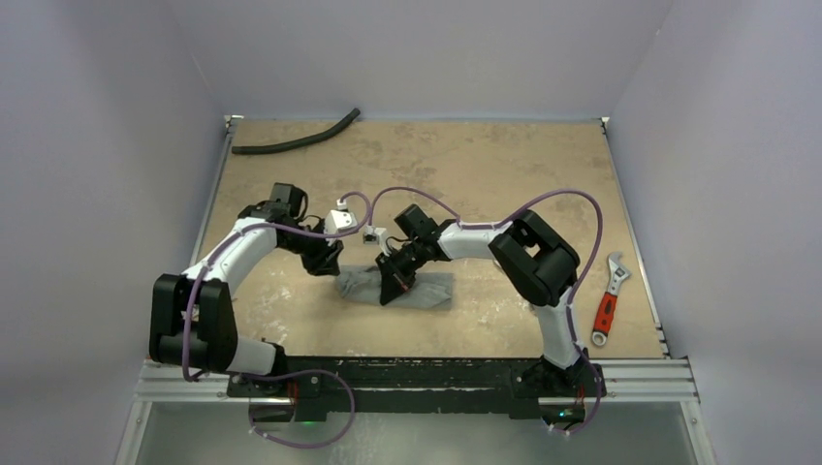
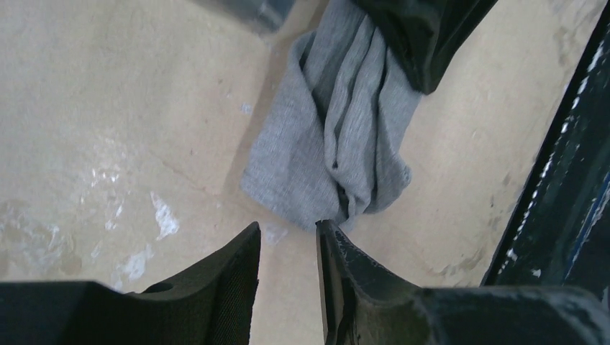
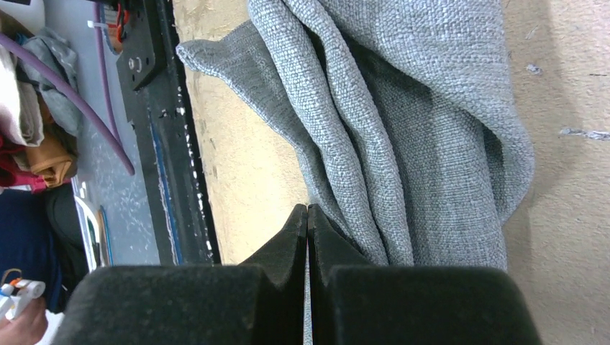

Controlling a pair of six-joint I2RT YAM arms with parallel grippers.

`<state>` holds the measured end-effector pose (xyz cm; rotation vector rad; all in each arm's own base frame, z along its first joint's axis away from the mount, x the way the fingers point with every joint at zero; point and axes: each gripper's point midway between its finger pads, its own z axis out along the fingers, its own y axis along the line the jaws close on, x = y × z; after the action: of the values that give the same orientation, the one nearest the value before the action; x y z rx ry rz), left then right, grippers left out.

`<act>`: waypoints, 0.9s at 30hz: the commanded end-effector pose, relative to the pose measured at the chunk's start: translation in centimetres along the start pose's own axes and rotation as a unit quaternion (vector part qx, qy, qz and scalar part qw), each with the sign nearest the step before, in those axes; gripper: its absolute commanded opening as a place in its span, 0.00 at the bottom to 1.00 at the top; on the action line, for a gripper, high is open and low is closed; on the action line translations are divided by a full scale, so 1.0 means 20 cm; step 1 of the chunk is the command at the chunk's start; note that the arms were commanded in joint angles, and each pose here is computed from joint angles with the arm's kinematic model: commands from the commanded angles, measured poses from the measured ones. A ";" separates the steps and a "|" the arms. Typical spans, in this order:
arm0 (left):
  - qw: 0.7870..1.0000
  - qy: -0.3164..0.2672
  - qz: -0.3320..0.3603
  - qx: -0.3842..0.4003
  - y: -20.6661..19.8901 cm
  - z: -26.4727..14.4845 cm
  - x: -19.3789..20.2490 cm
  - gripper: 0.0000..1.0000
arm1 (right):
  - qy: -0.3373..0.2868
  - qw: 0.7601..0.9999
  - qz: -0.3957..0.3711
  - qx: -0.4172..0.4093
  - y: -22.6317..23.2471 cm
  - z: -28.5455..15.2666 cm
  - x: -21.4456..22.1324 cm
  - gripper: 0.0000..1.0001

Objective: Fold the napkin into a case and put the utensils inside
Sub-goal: Fold the 2/3-rectangle-folded napkin at the center of the board, then stuff the top corner of the smaller-rectangle-folded napkin into the folded napkin.

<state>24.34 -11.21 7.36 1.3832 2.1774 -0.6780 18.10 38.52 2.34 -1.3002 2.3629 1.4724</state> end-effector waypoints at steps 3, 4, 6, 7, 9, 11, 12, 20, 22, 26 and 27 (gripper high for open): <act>0.998 -0.063 -0.009 0.022 -0.05 0.08 -0.21 0.31 | 0.011 1.000 -0.016 0.025 0.02 -0.05 0.00 0.00; 0.998 -0.061 -0.008 0.010 -0.03 0.10 -0.22 0.30 | 0.008 1.000 -0.017 0.023 0.02 -0.05 -0.01 0.00; 0.998 -0.057 -0.005 -0.006 0.01 0.12 -0.22 0.28 | 0.004 1.000 -0.011 0.018 0.04 -0.05 -0.01 0.00; 0.999 -0.050 -0.002 -0.012 0.02 0.13 -0.21 0.28 | 0.002 1.000 -0.006 0.019 0.03 -0.05 -0.01 0.00; 0.999 -0.033 0.001 -0.020 0.02 0.17 -0.18 0.26 | 0.000 1.000 -0.003 0.018 0.03 -0.05 -0.02 0.00; 0.999 -0.025 0.003 -0.022 0.01 0.20 -0.17 0.26 | -0.006 1.000 -0.001 0.016 0.03 -0.04 -0.03 0.00; 0.999 -0.023 0.001 -0.024 0.00 0.22 -0.16 0.26 | -0.010 1.000 -0.001 0.013 0.04 -0.04 -0.03 0.00; 1.000 0.004 -0.002 -0.009 -0.05 0.29 -0.06 0.26 | -0.018 1.000 0.014 -0.011 0.06 -0.01 -0.04 0.00; 1.000 0.008 0.002 -0.001 -0.06 0.30 -0.06 0.26 | -0.018 0.999 0.025 -0.009 0.05 -0.01 -0.03 0.00; 1.000 0.011 0.001 0.012 -0.08 0.31 -0.05 0.27 | -0.030 0.999 0.034 0.008 0.02 -0.01 -0.05 0.00; 1.000 0.012 0.002 0.013 -0.09 0.31 -0.05 0.26 | -0.034 0.999 0.039 0.018 0.01 -0.01 -0.06 0.00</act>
<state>24.38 -15.94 3.46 1.3891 2.2110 -0.6637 18.07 38.70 2.64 -1.2077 2.4105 1.4831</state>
